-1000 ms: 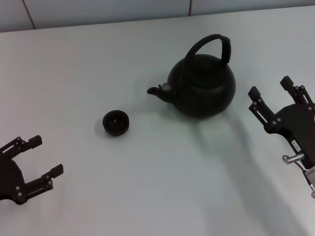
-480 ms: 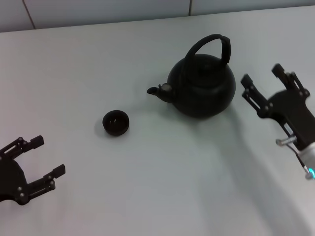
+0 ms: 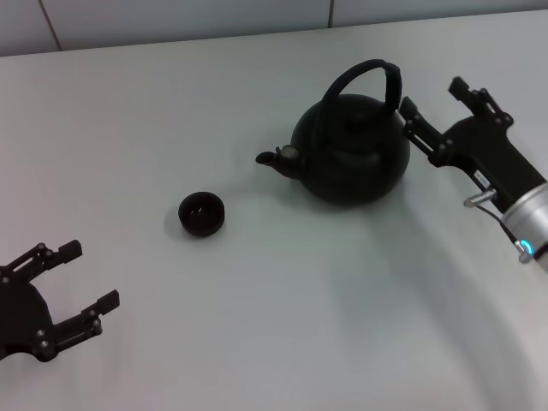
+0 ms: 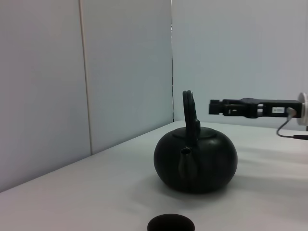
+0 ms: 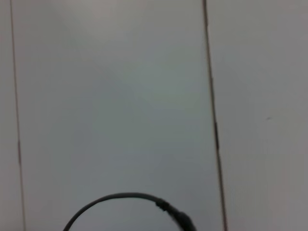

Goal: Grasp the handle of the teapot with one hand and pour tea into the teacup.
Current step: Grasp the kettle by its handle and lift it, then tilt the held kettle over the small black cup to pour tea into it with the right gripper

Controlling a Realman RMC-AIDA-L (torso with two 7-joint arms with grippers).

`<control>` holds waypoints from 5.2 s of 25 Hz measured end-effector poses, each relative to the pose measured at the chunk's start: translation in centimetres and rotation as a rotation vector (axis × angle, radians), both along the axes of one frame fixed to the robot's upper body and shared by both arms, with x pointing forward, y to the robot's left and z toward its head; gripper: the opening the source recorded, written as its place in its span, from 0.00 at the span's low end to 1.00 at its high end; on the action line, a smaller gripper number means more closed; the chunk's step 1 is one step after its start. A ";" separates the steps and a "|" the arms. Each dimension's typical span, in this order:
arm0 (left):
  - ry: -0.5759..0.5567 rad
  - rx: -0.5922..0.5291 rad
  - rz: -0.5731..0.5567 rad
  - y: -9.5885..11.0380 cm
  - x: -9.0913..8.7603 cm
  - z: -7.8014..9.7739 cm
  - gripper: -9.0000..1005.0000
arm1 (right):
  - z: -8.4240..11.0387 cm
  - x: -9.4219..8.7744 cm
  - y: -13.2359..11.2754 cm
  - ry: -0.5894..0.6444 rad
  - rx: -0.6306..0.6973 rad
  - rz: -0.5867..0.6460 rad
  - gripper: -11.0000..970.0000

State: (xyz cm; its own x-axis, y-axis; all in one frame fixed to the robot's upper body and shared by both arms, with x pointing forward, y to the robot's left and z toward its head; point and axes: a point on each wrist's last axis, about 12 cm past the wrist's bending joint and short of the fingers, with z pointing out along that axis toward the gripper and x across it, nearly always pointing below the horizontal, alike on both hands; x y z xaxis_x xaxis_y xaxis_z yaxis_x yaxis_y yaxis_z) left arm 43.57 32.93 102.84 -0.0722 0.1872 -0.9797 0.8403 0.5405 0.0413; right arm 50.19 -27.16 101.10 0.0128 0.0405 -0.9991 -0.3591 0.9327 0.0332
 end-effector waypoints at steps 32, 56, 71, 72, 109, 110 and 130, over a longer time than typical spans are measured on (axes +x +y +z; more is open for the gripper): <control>0.004 -0.008 0.004 -0.1 -0.3 -0.1 0.81 | 0.8 3.6 1.1 0.044 -0.060 0.054 0.62; 0.003 -0.013 0.013 -0.1 -0.4 -0.2 0.81 | 2.4 4.4 0.7 -0.017 0.036 0.075 0.09; 0.004 -0.022 0.012 -0.4 -0.5 -0.3 0.80 | 3.9 6.9 2.3 -0.014 -0.016 0.198 0.09; 0.005 -0.024 0.011 -0.5 -0.5 -0.3 0.80 | 4.1 7.3 2.6 -0.008 -0.024 0.220 0.09; 0.004 -0.027 0.013 -0.9 -0.4 -0.4 0.81 | 6.9 10.4 6.7 -0.226 -0.468 0.467 0.09; 0.004 -0.027 0.013 -0.9 -0.4 -0.4 0.81 | 6.9 10.5 6.7 -0.232 -0.477 0.470 0.09; -0.003 -0.028 0.017 -0.9 -0.2 -0.3 0.80 | 7.6 10.9 7.6 -0.343 -0.631 0.523 0.09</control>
